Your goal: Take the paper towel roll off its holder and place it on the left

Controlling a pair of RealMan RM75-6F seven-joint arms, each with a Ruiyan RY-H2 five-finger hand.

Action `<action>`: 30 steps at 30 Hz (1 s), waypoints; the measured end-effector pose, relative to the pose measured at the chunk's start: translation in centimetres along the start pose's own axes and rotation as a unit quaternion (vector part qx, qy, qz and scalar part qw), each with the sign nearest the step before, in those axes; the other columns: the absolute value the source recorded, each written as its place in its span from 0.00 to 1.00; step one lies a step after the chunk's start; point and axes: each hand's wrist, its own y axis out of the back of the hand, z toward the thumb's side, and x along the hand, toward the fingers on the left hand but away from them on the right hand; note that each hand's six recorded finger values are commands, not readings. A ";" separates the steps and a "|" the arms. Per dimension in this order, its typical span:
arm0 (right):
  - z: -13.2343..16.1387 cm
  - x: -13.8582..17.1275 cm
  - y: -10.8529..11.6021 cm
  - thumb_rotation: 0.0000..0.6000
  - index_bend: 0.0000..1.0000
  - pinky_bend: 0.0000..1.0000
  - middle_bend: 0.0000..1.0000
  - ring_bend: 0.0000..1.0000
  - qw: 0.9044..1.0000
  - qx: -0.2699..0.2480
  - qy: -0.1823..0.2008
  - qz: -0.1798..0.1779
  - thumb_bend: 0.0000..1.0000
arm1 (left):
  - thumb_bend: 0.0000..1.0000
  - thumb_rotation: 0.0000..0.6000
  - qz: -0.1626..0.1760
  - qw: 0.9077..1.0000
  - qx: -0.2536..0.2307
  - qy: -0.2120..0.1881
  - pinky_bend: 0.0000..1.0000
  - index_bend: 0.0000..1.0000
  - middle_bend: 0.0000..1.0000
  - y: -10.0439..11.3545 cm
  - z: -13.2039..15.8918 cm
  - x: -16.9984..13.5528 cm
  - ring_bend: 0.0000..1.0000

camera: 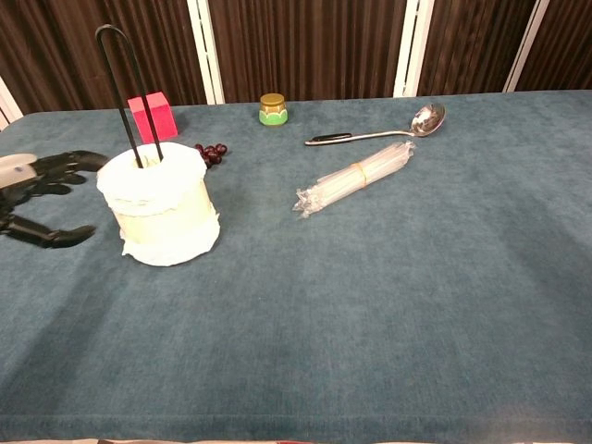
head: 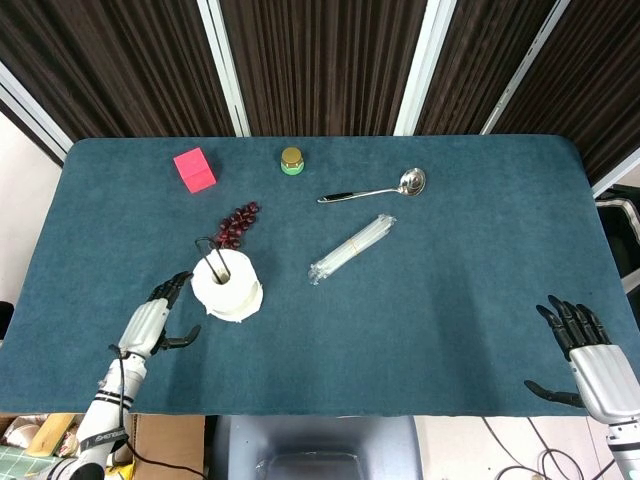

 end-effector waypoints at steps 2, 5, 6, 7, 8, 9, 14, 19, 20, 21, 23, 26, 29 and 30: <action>0.0 0.0 0.0 1.00 0.00 0.00 0.00 0.00 1.000 0.000 0.000 0.000 0.03 | 0.37 1.00 -0.007 0.999 -0.032 -0.011 0.06 0.00 0.00 -0.6 0.7 0.6 0.00; 0.0 -0.1 0.0 1.00 0.00 0.00 0.00 0.00 1.000 0.000 -0.001 0.001 0.03 | 0.37 1.00 -0.018 0.997 -0.072 -0.027 0.06 0.00 0.00 -1.7 1.6 1.3 0.00; 0.0 -0.1 0.0 1.00 0.00 0.00 0.00 0.00 1.000 -0.001 -0.001 0.001 0.03 | 0.37 1.00 -0.020 0.996 -0.080 -0.032 0.06 0.00 0.00 -2.0 1.9 1.5 0.00; -0.1 -0.1 0.0 1.00 0.00 0.00 0.00 0.00 1.000 -0.001 -0.001 0.001 0.03 | 0.37 1.00 -0.020 0.995 -0.085 -0.037 0.06 0.00 0.00 -2.3 2.1 1.7 0.00; -0.1 -0.1 0.0 1.00 0.00 0.00 0.00 0.00 1.000 -0.001 -0.002 0.002 0.03 | 0.37 1.00 -0.018 0.995 -0.091 -0.042 0.06 0.00 0.00 -2.6 2.4 2.0 0.00; -0.1 -0.1 0.0 1.00 0.00 0.00 0.00 0.00 1.000 -0.001 -0.002 0.002 0.03 | 0.37 1.00 -0.013 0.994 -0.097 -0.047 0.06 0.00 0.00 -2.8 2.7 2.1 0.00; -0.1 -0.1 -0.1 1.00 0.00 0.00 0.00 0.00 1.000 -0.001 -0.002 0.004 0.03 | 0.37 1.00 0.028 0.988 -0.138 -0.068 0.06 0.00 0.00 -3.9 3.8 3.0 0.00; -0.1 -0.2 0.0 1.00 0.00 0.00 0.00 0.00 1.000 -0.003 -0.004 0.004 0.03 | 0.36 1.00 0.037 0.985 -0.151 -0.068 0.06 0.00 0.00 -6.0 4.0 3.7 0.00; -0.2 -0.2 0.0 1.00 0.00 0.00 0.00 0.00 1.000 -0.004 -0.005 0.003 0.03 | 0.36 1.00 0.033 0.986 -0.150 -0.067 0.06 0.00 0.00 -6.5 4.0 3.8 0.00; -0.2 -0.2 0.1 1.00 0.00 0.00 0.00 0.00 1.000 -0.004 -0.006 0.002 0.03 | 0.36 1.00 0.029 0.986 -0.150 -0.066 0.06 0.00 0.00 -6.7 4.0 3.8 0.00; -0.2 -0.2 0.1 1.00 0.00 0.00 0.00 0.00 1.000 -0.006 -0.007 0.001 0.03 | 0.36 1.00 0.019 0.986 -0.153 -0.065 0.06 0.00 0.00 -7.3 4.1 3.8 0.00; -0.3 -0.3 0.1 1.00 0.00 0.00 0.00 0.00 1.000 -0.007 -0.009 0.000 0.03 | 0.36 1.00 0.009 0.985 -0.158 -0.065 0.06 0.00 0.00 -7.9 4.2 3.8 0.00; -0.3 -0.3 0.1 1.00 0.00 0.00 0.00 0.00 1.000 -0.007 -0.010 0.001 0.03 | 0.35 1.00 0.009 0.984 -0.163 -0.066 0.06 0.00 0.00 -8.1 4.4 3.8 0.00; -0.3 -0.3 0.1 1.00 0.00 0.00 0.00 0.00 1.000 -0.007 -0.011 0.002 0.03 | 0.35 1.00 0.012 0.984 -0.168 -0.067 0.06 0.00 0.00 -8.2 4.4 3.8 0.00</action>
